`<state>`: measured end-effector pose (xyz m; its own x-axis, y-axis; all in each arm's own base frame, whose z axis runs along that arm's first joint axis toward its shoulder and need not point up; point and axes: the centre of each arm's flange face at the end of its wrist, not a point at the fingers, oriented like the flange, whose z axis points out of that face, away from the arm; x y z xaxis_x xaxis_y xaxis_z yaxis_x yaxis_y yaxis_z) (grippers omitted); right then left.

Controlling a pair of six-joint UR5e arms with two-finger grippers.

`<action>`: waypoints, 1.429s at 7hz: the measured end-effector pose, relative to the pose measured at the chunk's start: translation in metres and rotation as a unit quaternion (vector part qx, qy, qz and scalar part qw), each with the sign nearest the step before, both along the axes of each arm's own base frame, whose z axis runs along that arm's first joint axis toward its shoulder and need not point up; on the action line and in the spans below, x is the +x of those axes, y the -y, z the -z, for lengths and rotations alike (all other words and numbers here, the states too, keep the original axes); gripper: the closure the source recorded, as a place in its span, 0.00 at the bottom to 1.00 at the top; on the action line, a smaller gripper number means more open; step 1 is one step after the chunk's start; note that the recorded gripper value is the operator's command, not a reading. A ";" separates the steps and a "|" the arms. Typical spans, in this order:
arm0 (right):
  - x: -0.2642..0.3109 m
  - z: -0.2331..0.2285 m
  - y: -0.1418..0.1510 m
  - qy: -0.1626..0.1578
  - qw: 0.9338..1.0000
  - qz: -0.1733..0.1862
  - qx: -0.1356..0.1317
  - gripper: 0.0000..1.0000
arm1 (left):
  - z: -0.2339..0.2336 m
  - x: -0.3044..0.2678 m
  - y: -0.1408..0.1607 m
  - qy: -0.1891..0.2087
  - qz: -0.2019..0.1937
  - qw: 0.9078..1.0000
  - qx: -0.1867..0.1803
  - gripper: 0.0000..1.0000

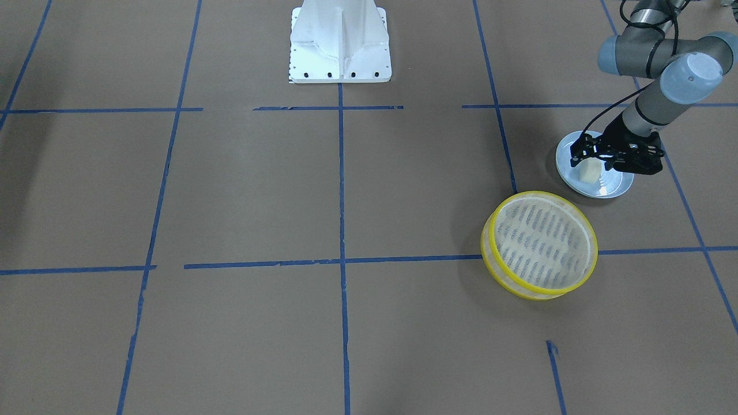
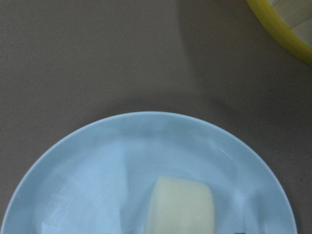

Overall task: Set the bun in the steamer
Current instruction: 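Close the left gripper on the bun and lift it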

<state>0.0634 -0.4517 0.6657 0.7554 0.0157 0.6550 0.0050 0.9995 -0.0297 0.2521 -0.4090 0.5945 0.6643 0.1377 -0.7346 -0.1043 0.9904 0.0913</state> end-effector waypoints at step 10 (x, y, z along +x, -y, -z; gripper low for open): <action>0.000 0.000 0.000 0.000 1.000 0.000 0.000 0.00 | 0.063 -0.093 -0.007 0.006 0.005 0.998 0.063 0.83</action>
<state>0.0637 -0.4517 0.6657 0.7554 0.0162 0.6550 0.0044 0.9995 -0.0298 0.1594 -0.4018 0.5317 0.6746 0.2212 -0.7043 -0.0957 0.9722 0.2136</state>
